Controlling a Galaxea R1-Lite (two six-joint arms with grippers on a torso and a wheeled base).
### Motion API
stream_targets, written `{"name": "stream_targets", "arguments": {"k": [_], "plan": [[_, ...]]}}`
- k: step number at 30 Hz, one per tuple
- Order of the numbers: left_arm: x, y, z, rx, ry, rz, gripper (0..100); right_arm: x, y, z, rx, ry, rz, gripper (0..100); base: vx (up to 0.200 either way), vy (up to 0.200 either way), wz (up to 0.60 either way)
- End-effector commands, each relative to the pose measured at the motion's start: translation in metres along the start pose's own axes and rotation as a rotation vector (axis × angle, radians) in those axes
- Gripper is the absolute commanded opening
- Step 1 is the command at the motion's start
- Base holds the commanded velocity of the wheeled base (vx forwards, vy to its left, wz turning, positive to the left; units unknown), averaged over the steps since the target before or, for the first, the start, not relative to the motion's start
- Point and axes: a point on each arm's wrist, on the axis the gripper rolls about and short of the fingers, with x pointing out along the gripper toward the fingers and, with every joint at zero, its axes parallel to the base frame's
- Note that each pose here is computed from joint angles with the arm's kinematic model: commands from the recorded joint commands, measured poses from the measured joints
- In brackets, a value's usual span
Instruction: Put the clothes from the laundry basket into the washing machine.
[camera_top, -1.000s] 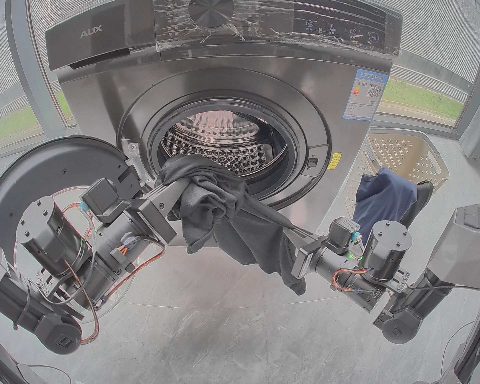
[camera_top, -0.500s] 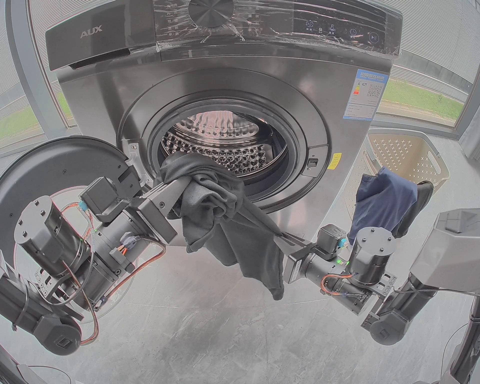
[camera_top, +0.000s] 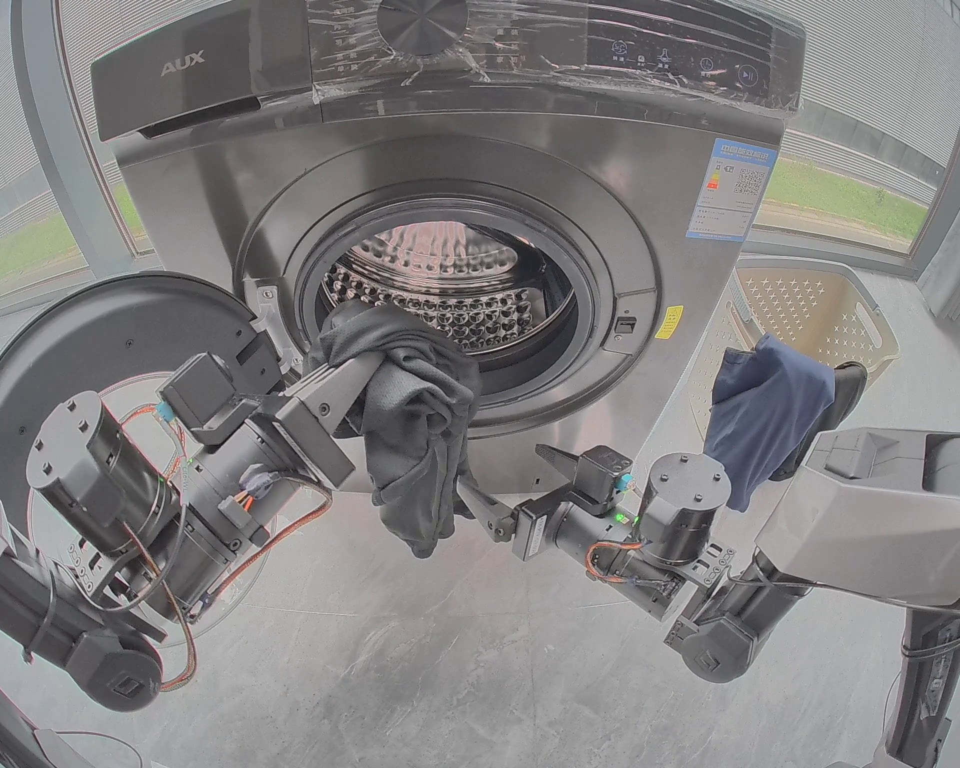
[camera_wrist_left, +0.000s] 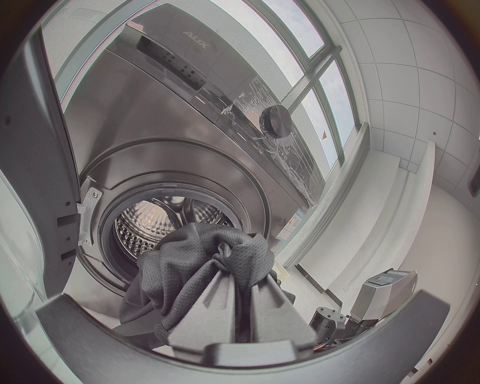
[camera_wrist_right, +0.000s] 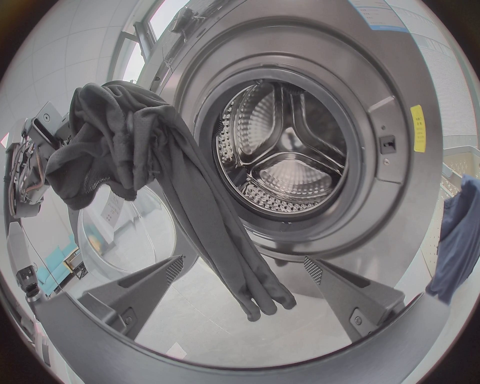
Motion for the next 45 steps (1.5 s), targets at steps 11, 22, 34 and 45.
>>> {"name": "stream_targets", "arguments": {"k": [11, 22, 34, 45], "plan": [[0.0, 0.0, 0.0, 0.0, 0.0, 0.0, 0, 0.043, 0.01, 0.008, -0.02, -0.098, 0.038, 100, 0.0, 0.0, 0.0], [0.001, 0.001, -0.002, 0.0, 0.006, 0.006, 0, 0.054, 0.014, 0.015, -0.019, -0.162, 0.046, 0, 0.0, 0.0, 0.0], [0.004, 0.006, -0.002, 0.001, 0.001, 0.023, 0, -0.015, 0.013, 0.056, -0.021, -0.113, 0.027, 0, 0.0, 0.0, 0.0], [0.005, 0.018, 0.001, -0.025, -0.006, 0.068, 100, -0.048, 0.02, 0.06, -0.012, -0.071, 0.049, 0, 0.0, 0.0, 0.0]]}}
